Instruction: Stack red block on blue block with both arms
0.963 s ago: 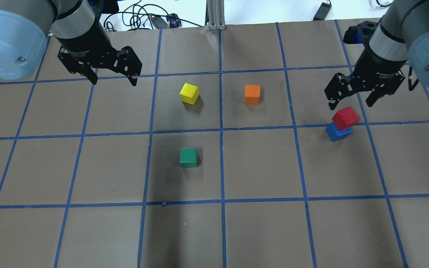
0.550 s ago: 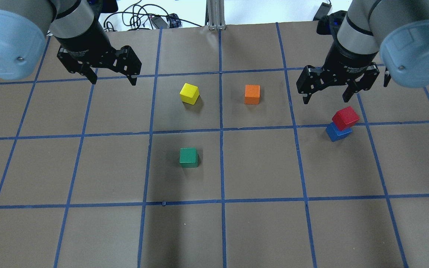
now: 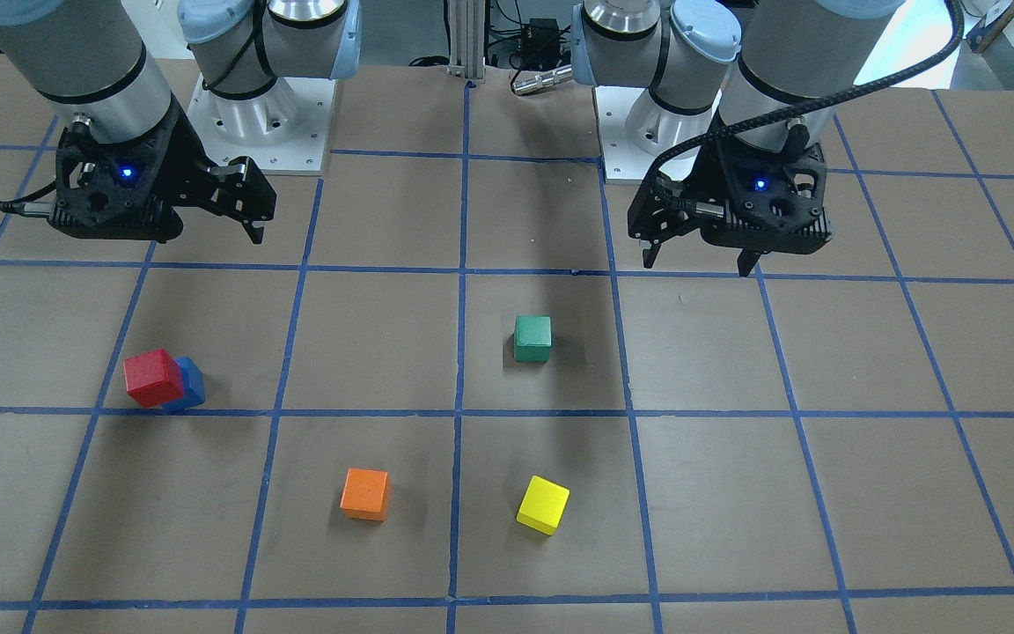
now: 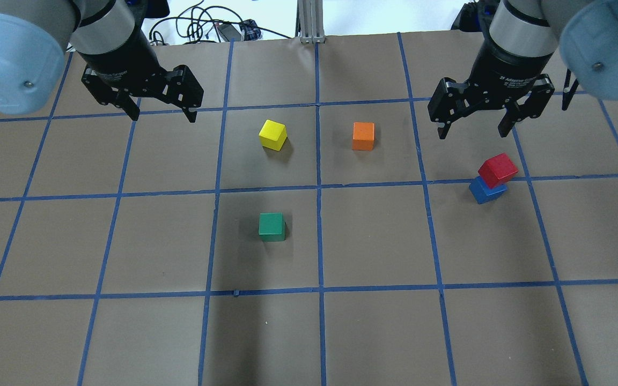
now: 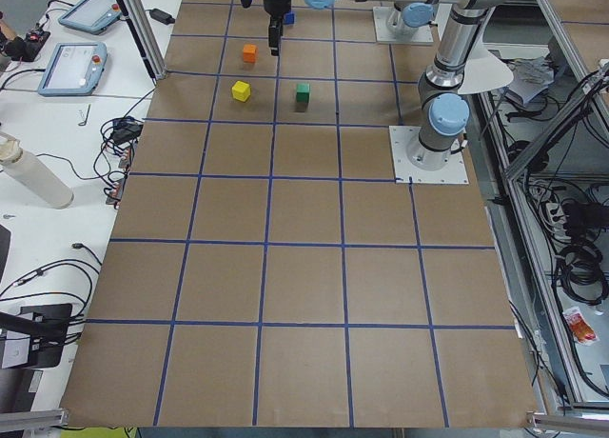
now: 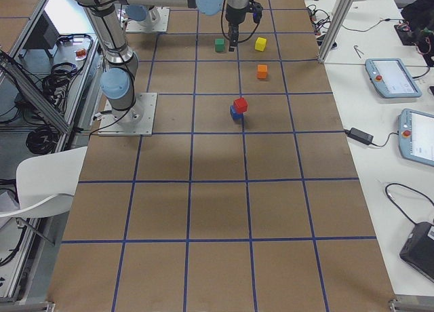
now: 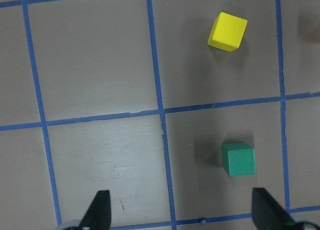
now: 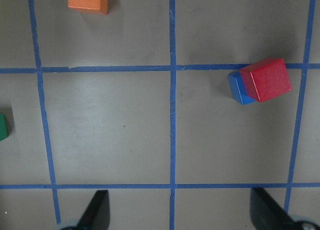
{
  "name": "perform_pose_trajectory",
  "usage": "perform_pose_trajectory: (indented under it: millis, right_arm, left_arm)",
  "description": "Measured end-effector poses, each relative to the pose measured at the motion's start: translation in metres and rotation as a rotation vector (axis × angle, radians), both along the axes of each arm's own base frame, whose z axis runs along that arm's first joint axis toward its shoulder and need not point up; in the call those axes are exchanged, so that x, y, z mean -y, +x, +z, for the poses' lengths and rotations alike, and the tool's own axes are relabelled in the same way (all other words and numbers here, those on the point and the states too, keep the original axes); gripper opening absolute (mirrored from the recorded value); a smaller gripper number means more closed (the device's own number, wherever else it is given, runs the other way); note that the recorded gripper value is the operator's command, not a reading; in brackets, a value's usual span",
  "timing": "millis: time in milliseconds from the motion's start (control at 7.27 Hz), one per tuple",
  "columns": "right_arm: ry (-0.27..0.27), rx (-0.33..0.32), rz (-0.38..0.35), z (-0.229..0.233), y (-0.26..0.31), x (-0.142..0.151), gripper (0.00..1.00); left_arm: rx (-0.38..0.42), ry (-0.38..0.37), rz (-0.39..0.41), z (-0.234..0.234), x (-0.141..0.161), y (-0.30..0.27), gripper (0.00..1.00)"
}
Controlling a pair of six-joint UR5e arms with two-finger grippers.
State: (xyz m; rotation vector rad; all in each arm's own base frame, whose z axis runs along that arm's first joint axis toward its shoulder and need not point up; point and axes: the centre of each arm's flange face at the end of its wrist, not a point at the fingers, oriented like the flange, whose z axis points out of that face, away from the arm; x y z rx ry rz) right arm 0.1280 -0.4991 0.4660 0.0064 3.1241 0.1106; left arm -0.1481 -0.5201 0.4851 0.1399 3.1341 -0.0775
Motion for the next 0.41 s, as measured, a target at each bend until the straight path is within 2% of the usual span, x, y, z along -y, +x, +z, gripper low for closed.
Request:
perform_pose_trajectory:
  millis: [413]
  right_arm:
    - [-0.001, -0.004, -0.004, 0.0011, -0.0017, -0.0001, 1.0]
  left_arm:
    - [0.0, -0.002, 0.002, 0.001, -0.0005, 0.0011, 1.0]
